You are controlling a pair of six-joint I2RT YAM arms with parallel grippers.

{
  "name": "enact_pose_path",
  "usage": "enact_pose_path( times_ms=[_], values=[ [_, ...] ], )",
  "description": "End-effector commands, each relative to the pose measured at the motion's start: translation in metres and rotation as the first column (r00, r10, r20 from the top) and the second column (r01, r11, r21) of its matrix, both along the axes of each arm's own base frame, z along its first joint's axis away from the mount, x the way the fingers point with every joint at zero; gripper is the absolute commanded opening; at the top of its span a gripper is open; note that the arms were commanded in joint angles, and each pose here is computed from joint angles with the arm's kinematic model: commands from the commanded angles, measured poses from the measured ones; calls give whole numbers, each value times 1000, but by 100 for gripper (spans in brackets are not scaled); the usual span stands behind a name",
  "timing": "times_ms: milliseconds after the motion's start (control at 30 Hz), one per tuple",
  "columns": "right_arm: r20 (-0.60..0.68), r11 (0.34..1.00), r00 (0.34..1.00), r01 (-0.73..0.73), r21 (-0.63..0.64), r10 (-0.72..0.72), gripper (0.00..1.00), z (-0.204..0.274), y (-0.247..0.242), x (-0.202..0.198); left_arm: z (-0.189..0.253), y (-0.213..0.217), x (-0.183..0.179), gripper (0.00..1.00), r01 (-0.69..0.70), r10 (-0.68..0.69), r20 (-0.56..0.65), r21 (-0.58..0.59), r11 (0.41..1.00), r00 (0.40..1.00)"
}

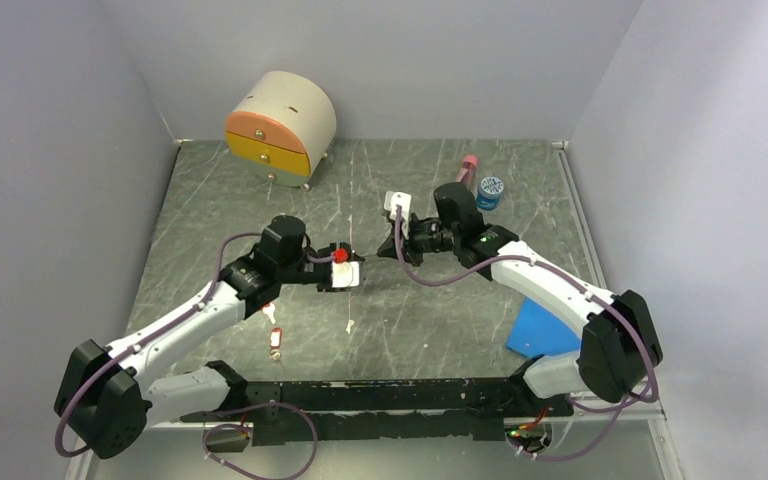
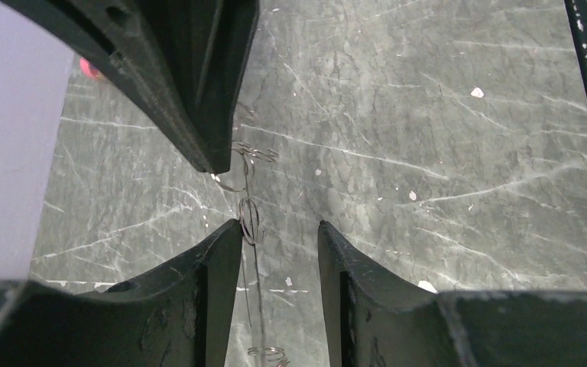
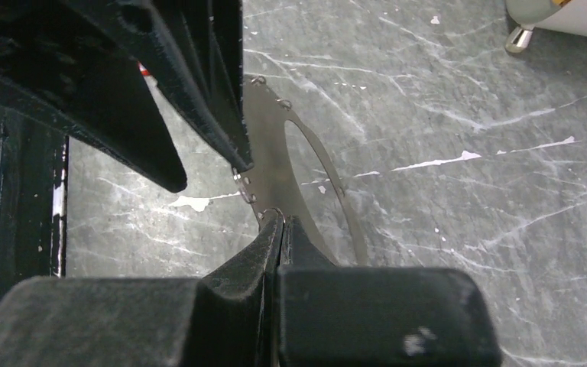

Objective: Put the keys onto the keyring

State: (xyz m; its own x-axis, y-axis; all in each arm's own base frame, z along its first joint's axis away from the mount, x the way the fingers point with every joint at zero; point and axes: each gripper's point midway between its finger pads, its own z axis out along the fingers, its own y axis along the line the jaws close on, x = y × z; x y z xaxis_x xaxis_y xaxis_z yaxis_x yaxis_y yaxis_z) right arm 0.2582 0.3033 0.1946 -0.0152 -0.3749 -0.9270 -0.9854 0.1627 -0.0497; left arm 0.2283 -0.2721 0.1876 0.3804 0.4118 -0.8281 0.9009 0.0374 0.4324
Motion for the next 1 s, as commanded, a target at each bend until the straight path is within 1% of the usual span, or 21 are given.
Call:
enact_pose_path(
  times_ms=[0,100,333,400,467,533,600,700,833,967],
  values=[
    [77,997,997,-2,74,-3,0,37,13,14,13,-3,-12,46,53,-54,92,7,999,994],
    [64,997,998,0,72,-4,0,35,15,16,18,-3,-15,46,60,-58,126,-8,998,990],
    [62,996,998,7,90,-12,0,38,20,22,16,-7,-31,43,146,-144,179,7,989,973],
    [64,996,998,-1,88,-4,0,38,21,23,18,-7,-30,43,139,-138,187,6,990,973],
    [75,996,997,-7,84,1,0,37,20,23,22,-5,-23,44,91,-89,180,-2,996,980],
    [90,997,996,-21,79,14,0,36,19,21,30,-3,-11,45,-2,8,152,-35,999,988],
    [104,997,994,-34,75,26,0,35,18,18,40,-1,3,47,-115,123,94,-88,990,988],
    [123,996,991,-53,72,44,0,33,16,14,47,0,15,47,-208,210,0,-133,969,978],
    [149,994,986,-82,73,70,0,34,15,8,47,1,19,45,-212,193,-121,-166,963,974],
    [158,991,982,-117,70,104,0,33,14,2,50,5,19,44,-160,111,-210,-231,960,971]
  ],
)
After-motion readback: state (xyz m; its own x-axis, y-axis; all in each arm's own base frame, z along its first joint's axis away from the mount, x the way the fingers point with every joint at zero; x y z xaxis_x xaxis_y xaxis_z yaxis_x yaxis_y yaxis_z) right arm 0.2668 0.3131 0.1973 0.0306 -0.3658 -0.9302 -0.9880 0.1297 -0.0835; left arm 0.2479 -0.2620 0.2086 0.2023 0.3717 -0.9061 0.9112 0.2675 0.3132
